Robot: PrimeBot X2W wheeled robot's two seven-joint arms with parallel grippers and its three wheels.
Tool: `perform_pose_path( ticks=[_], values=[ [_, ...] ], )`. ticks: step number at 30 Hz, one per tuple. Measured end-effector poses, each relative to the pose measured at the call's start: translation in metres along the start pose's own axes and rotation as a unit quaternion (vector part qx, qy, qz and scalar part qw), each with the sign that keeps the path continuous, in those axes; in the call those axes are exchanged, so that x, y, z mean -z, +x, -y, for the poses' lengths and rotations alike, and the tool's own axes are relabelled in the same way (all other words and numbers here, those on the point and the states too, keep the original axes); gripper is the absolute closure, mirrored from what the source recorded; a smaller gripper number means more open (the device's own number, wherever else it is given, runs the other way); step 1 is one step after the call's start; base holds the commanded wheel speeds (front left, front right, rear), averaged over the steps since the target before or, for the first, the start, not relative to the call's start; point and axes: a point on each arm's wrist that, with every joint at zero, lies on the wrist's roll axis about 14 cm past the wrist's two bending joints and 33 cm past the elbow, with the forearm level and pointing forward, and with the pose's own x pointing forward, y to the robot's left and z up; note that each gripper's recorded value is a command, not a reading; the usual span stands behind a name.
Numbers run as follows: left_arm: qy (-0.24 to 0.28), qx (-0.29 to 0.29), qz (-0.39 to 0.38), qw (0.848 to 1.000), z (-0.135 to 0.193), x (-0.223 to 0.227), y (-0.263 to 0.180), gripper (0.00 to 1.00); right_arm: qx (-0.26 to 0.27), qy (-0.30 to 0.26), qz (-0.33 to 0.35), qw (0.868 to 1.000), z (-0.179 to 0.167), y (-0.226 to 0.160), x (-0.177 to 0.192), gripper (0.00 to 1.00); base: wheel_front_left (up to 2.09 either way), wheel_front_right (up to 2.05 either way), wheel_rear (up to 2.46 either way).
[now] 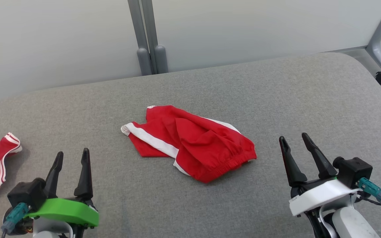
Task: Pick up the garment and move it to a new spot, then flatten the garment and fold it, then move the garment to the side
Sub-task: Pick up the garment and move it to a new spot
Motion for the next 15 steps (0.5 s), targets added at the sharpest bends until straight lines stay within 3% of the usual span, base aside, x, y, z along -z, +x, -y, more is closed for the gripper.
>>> perform_pose_path(
  ticks=[15],
  values=[
    [-0.002,-0.032,0.026,0.999,-0.008,0.002,-0.019,0.00,0.014,-0.013,-0.015,1.000,0.010,-0.003,0.009,0.00,0.00,0.00,0.00]
  ],
)
